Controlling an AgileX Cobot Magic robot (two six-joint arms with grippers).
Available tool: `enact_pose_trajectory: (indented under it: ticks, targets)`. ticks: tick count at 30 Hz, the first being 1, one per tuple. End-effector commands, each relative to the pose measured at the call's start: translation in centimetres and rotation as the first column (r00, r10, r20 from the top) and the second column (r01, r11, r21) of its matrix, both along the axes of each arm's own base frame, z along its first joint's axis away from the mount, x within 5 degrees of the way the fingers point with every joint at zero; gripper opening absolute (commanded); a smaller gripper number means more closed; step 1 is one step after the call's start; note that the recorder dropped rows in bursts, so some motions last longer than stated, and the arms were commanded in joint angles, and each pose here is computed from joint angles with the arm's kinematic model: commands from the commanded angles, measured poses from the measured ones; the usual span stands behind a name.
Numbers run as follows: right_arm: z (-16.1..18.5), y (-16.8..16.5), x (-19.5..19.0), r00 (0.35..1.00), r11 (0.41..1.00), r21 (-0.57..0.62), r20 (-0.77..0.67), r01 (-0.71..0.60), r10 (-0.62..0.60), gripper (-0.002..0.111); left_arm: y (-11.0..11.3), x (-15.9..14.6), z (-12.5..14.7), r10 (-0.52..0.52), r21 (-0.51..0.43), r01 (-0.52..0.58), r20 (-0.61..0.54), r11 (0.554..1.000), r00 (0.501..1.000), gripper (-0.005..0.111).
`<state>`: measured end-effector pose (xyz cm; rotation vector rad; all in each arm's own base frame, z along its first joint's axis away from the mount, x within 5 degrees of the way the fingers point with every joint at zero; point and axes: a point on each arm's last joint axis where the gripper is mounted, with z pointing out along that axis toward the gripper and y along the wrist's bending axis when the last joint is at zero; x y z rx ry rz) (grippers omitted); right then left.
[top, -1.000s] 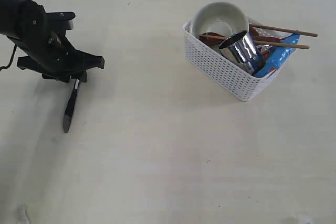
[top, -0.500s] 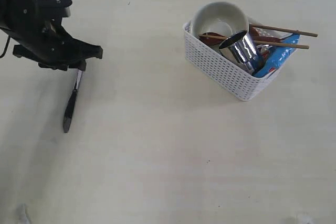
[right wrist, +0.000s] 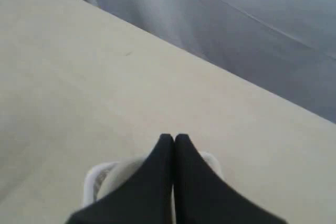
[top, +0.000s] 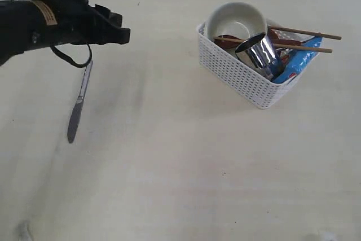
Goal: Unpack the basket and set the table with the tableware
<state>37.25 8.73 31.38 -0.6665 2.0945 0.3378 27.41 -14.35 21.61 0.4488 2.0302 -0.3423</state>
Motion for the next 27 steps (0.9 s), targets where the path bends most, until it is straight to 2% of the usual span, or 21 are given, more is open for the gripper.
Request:
enact_pose_trajectory:
  ticks: [1, 2, 4, 7, 8, 10, 13, 15, 18, 22, 27]
  targets:
    - [2.4, -1.5, 0.1, 0.993, 0.984, -0.152, -0.055, 0.097, -0.106, 0.000, -1.0, -0.3, 0.1, -0.072, -0.028, 0.076, 0.130, 0.997, 0.989, 0.041]
    - [2.7, -1.7, 0.1, 0.992, 0.980, -0.171, -0.056, 0.101, -0.112, 0.000, -1.0, -0.4, 0.1, -0.072, -0.031, 0.077, 0.135, 0.997, 0.988, 0.041]
    - [3.3, -1.6, 0.1, 0.992, 0.979, -0.183, -0.075, 0.088, -0.103, 0.009, -1.0, -0.3, 0.1, -0.072, -0.033, 0.078, 0.139, 0.996, 0.988, 0.041]
    - [2.9, -1.5, 0.7, 0.982, 0.973, -0.226, -0.173, 0.037, -0.077, 0.049, -1.0, -0.3, 0.1, -0.072, -0.033, 0.078, 0.139, 0.996, 0.988, 0.041]
    - [2.6, -1.6, 0.9, 0.977, 0.967, -0.251, -0.195, 0.031, -0.082, 0.051, -1.0, -0.3, 0.1, -0.070, -0.037, 0.076, 0.135, 0.996, 0.988, 0.041]
    - [1.5, -1.7, 1.2, 0.959, 0.941, -0.337, -0.269, -0.004, -0.092, 0.048, -0.9, -0.5, 0.0, -0.070, -0.036, 0.075, 0.129, 0.997, 0.989, 0.041]
    - [-0.6, -2.2, 1.9, 0.921, 0.872, -0.490, -0.340, 0.000, -0.190, 0.039, -0.9, -0.5, -0.1, -0.069, -0.034, 0.074, 0.126, 0.997, 0.990, 0.041]
    - [-1.8, -2.2, 2.4, 0.895, 0.834, -0.551, -0.382, -0.019, -0.232, 0.039, -0.9, -0.5, -0.1, -0.069, -0.034, 0.074, 0.126, 0.997, 0.990, 0.041]
    - [-3.0, -1.7, 2.7, 0.866, 0.816, -0.573, -0.446, -0.082, -0.226, 0.039, -0.9, -0.5, -0.1, -0.069, -0.034, 0.074, 0.126, 0.997, 0.990, 0.041]
    - [-3.9, -0.6, 3.0, 0.869, 0.795, -0.589, -0.460, -0.146, -0.181, 0.039, -0.9, -0.5, -0.1, -0.069, -0.034, 0.074, 0.126, 0.997, 0.990, 0.041]
    - [-4.8, -0.5, 3.4, 0.865, 0.769, -0.618, -0.465, -0.164, -0.189, 0.038, -0.9, -0.5, -0.1, -0.069, -0.032, 0.074, 0.122, 0.997, 0.990, 0.041]
